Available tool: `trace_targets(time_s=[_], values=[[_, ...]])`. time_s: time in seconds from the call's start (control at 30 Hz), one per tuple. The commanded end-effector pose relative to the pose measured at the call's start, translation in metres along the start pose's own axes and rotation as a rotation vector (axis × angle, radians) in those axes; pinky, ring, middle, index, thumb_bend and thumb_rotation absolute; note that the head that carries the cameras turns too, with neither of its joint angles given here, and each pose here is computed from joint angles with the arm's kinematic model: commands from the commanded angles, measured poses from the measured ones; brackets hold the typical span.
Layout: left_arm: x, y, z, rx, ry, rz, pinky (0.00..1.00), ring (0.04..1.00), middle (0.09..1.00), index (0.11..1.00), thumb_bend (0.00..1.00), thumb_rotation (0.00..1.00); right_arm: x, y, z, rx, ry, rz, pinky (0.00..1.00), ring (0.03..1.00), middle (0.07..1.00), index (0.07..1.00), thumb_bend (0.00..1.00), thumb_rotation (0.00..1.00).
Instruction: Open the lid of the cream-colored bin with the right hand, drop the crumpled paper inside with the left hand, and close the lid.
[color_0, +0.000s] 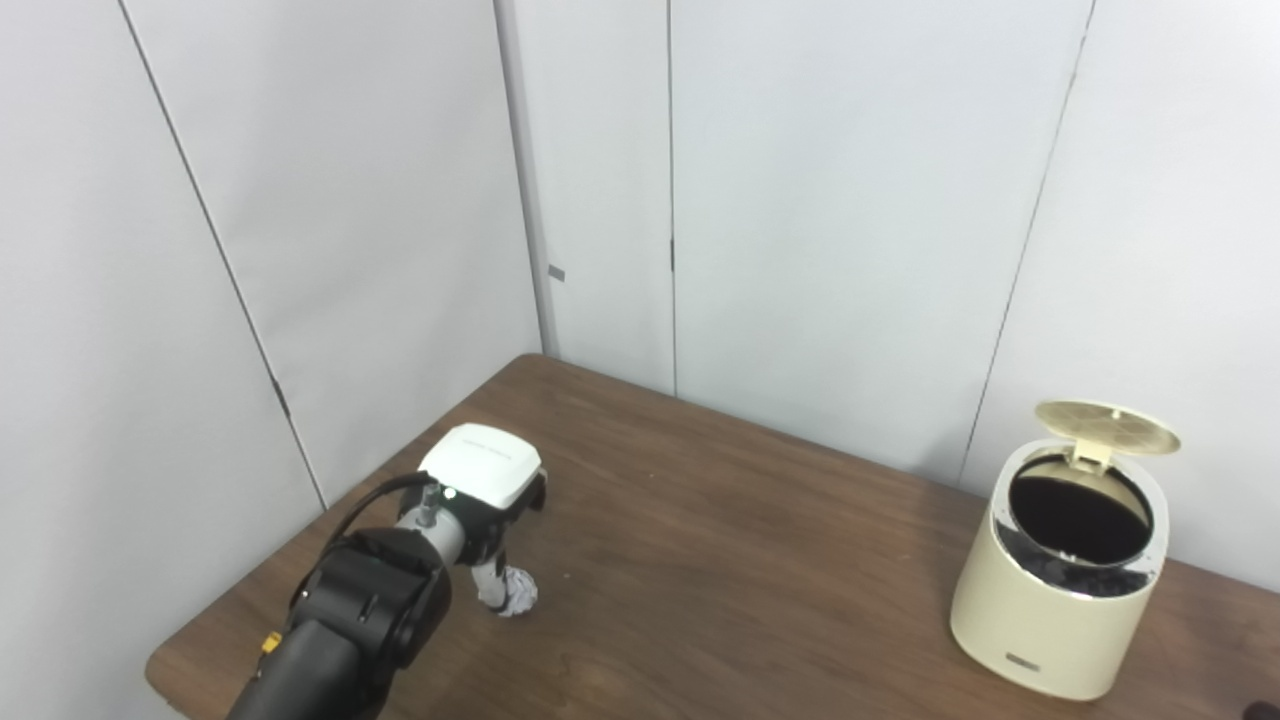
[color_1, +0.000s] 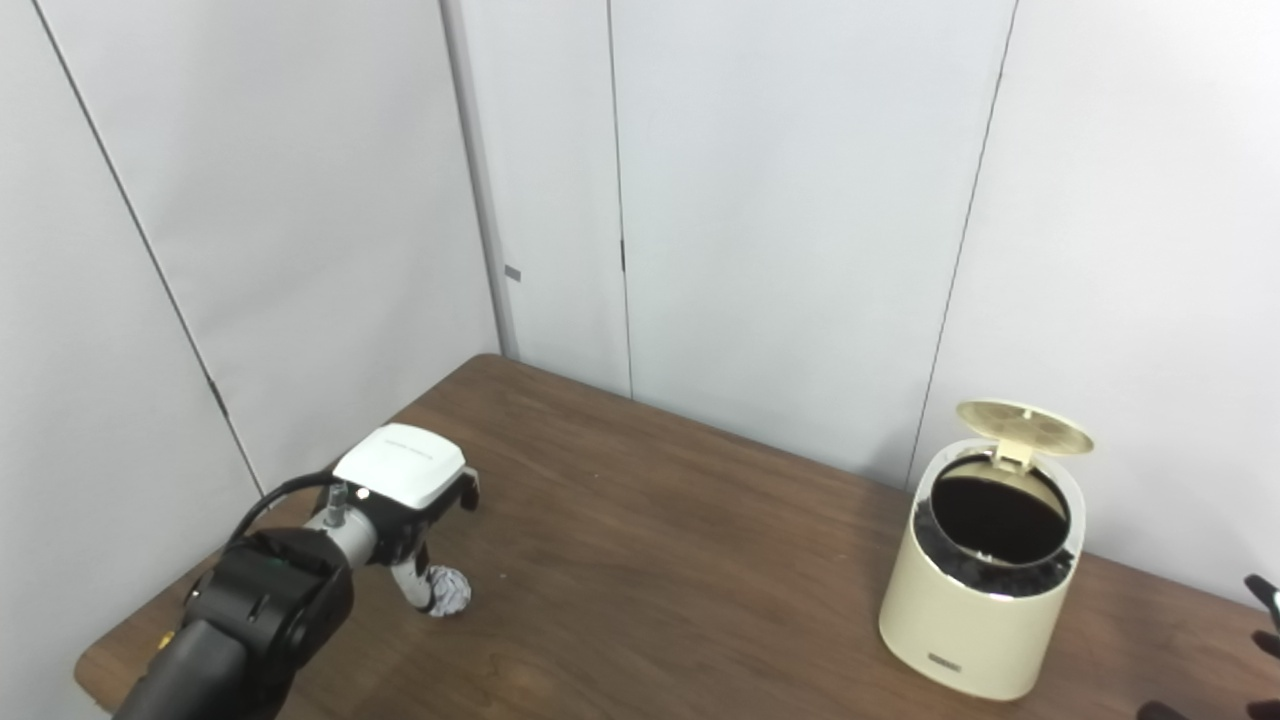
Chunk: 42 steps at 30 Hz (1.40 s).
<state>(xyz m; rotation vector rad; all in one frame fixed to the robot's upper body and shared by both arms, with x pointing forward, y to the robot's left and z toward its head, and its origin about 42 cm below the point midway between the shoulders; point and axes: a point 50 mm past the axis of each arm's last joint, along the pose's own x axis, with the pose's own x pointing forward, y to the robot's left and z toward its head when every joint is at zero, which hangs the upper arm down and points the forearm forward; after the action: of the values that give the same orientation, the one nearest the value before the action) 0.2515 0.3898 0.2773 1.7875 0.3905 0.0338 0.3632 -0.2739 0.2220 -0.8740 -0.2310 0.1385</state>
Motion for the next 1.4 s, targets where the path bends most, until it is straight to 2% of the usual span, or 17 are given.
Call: trace_targets(time_s=[0.0,0.17,0.27,0.43,0.67,0.83,1.13,1.17,1.2,1.23,1.3,1.37], values=[[0.002,0.01,-0.01,0.033,0.021,0.076,0.74,0.722,0.699,0.696,0.87,0.04,0.009,-0.021,0.017,-0.036,-0.091,-0.06,0.67,0.926,1.0,0.993,0.79,0.77],[0.009,-0.005,-0.014,0.041,0.026,0.052,0.67,0.692,0.676,0.689,0.86,0.04,0.009,-0.023,0.017,-0.026,-0.089,-0.058,0.67,0.922,1.0,0.987,0.8,0.77],[0.01,-0.01,-0.013,0.044,0.028,0.042,0.63,0.642,0.642,0.68,0.86,0.06,0.008,-0.023,0.018,-0.034,-0.087,-0.056,0.68,0.937,1.0,0.988,0.79,0.76],[0.011,-0.016,-0.011,0.038,0.034,0.03,0.69,0.699,0.644,0.682,0.86,0.07,0.008,-0.024,0.019,-0.039,-0.09,-0.054,0.67,0.936,1.0,0.993,0.79,0.78],[0.015,-0.026,-0.01,0.035,0.034,0.001,0.64,0.662,0.618,0.681,0.84,0.08,0.007,-0.024,0.019,-0.031,-0.091,-0.056,0.65,0.92,1.0,0.993,0.79,0.77],[0.017,-0.03,-0.01,0.003,0.022,-0.015,0.66,0.685,0.639,0.681,0.84,0.08,0.006,-0.024,0.019,-0.029,-0.082,-0.053,0.66,0.918,1.0,0.993,0.8,0.77],[0.023,-0.042,-0.011,-0.036,0.012,-0.04,0.65,0.668,0.605,0.661,0.83,0.04,0.004,-0.025,0.02,-0.028,-0.079,-0.055,0.64,0.894,1.0,0.995,0.81,0.78],[0.024,-0.044,-0.01,-0.035,0.008,-0.037,0.63,0.639,0.532,0.584,0.68,0.02,0.004,-0.025,0.021,-0.027,-0.077,-0.054,0.64,0.889,1.0,0.996,0.82,0.79],[0.026,-0.047,-0.01,-0.034,0.001,-0.028,0.63,0.634,0.517,0.57,0.65,0.01,0.003,-0.026,0.021,-0.027,-0.075,-0.054,0.64,0.889,1.0,0.996,0.82,0.79],[0.027,-0.049,-0.009,-0.035,-0.008,-0.016,0.58,0.576,0.501,0.531,0.59,0.01,0.003,-0.026,0.022,-0.028,-0.073,-0.054,0.64,0.889,1.0,0.996,0.82,0.79],[0.029,-0.052,-0.009,-0.037,-0.017,-0.008,0.47,0.458,0.482,0.499,0.54,0.0,0.003,-0.026,0.021,-0.026,-0.073,-0.054,0.65,0.891,1.0,0.995,0.83,0.79],[0.029,-0.052,-0.008,-0.039,-0.026,-0.006,0.41,0.393,0.476,0.49,0.53,0.0,0.003,-0.026,0.019,-0.026,-0.072,-0.054,0.65,0.895,1.0,0.998,0.83,0.8]])
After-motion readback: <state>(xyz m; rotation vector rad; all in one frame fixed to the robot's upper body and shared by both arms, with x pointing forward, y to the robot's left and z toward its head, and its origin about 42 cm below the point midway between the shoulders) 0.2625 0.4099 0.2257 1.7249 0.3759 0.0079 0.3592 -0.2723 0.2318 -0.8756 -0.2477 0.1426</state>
